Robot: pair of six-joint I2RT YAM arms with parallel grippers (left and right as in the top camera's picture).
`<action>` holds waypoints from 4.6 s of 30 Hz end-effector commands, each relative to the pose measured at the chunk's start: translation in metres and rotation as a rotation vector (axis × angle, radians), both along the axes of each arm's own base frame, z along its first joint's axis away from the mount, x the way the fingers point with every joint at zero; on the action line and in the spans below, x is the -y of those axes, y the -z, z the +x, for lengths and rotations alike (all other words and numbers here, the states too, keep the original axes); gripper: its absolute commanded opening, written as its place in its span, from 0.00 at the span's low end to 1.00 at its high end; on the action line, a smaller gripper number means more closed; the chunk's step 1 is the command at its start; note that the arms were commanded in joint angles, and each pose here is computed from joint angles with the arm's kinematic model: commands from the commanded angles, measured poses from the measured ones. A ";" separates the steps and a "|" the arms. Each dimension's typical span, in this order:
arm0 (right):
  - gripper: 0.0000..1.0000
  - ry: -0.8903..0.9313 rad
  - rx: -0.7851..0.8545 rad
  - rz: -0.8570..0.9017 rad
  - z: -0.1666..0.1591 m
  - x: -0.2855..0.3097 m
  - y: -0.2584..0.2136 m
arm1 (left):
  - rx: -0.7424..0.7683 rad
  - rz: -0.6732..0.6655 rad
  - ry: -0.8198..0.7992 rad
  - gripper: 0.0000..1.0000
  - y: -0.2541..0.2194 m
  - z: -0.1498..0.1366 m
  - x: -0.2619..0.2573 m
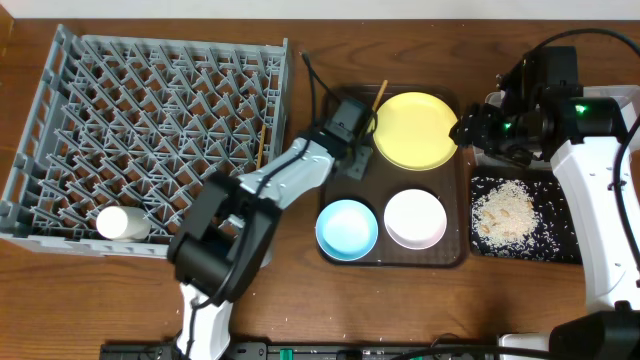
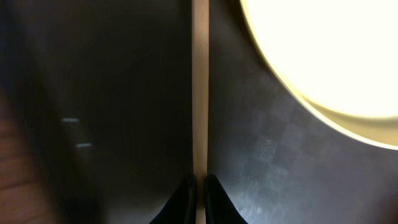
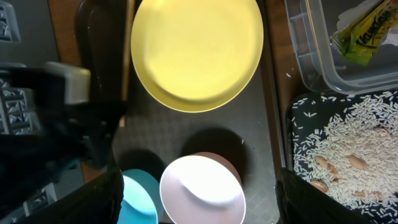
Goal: Sort waste into correct bins and load items into the dishwasher
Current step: 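Place the second chopstick into the dish rack, then move the left gripper to the pink bowl and grasp its rim, then carry the pink bowl to the rack and stand it upright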
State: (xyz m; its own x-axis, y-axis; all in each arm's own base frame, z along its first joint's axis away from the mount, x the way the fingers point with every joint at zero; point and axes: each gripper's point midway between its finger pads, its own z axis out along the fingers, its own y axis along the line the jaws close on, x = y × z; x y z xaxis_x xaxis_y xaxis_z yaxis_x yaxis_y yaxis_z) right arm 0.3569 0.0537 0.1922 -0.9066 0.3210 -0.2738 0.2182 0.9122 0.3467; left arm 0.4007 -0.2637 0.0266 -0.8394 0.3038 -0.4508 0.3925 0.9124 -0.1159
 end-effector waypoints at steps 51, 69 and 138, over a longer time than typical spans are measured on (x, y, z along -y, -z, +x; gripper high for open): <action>0.99 0.453 -0.024 -0.072 -0.014 0.149 -0.001 | -0.027 -0.257 0.084 0.56 -0.177 -0.062 -0.039; 0.99 0.484 -0.043 -0.070 -0.021 0.159 0.001 | -0.099 -0.099 0.415 0.57 -0.062 -0.108 0.091; 0.99 0.484 -0.043 -0.070 -0.021 0.159 0.001 | 0.483 1.152 -0.651 0.08 -0.187 0.058 -0.264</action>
